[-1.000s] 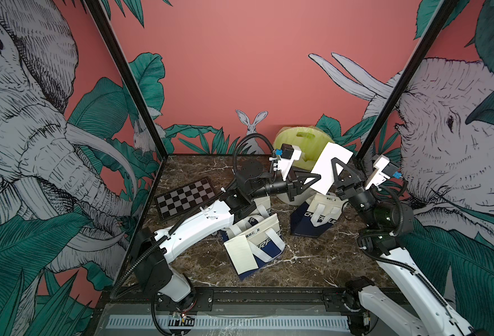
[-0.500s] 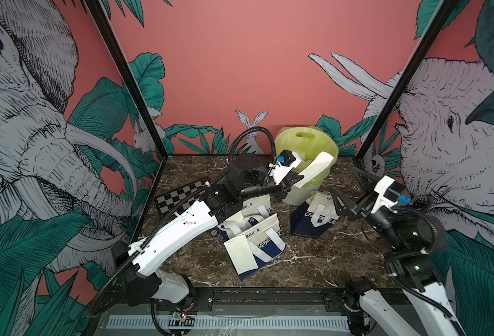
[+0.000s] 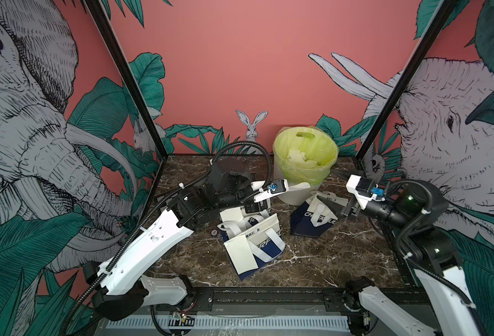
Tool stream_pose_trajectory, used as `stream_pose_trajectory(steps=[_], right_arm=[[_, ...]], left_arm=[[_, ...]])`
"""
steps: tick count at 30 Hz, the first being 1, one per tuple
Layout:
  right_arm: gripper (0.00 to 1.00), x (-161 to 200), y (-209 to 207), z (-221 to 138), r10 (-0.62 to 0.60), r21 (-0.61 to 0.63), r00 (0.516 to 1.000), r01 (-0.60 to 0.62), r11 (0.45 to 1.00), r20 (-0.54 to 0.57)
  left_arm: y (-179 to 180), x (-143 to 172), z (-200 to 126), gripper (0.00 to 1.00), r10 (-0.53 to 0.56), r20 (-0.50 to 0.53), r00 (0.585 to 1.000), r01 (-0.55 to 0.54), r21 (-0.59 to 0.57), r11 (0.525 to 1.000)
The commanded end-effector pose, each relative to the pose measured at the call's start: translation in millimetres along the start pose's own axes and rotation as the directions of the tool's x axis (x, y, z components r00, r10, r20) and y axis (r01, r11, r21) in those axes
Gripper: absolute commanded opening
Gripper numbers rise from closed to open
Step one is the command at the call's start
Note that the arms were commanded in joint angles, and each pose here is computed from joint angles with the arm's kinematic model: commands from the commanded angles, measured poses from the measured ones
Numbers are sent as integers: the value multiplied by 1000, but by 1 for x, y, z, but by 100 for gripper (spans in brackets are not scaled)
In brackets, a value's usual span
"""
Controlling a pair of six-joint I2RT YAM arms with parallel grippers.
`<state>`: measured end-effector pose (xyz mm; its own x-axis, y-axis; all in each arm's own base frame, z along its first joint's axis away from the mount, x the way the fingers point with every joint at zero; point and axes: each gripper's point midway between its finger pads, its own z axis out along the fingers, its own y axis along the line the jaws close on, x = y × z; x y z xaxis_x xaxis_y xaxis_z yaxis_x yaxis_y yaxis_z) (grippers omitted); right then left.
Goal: Shred takeout receipts and throw away
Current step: Shred the takeout receipt.
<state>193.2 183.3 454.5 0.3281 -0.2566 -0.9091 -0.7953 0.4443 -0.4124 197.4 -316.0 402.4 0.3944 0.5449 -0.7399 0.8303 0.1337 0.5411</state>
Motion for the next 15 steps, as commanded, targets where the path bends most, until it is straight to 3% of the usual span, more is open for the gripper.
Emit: stream_pose_trajectory(steps=[1, 5, 15], right_arm=[[79, -34, 12, -1, 21, -99, 994, -10, 995, 111], [77, -38, 16, 15, 41, -157, 992, -21, 987, 120], [62, -23, 30, 52, -3, -224, 1000, 8, 975, 19]], left_arm=[[-1, -1, -11, 0, 82, -4, 997, -82, 4, 997], [-1, -12, -12, 0, 68, 50, 996, -68, 12, 998], [-1, -27, -15, 0, 68, 119, 991, -70, 14, 997]])
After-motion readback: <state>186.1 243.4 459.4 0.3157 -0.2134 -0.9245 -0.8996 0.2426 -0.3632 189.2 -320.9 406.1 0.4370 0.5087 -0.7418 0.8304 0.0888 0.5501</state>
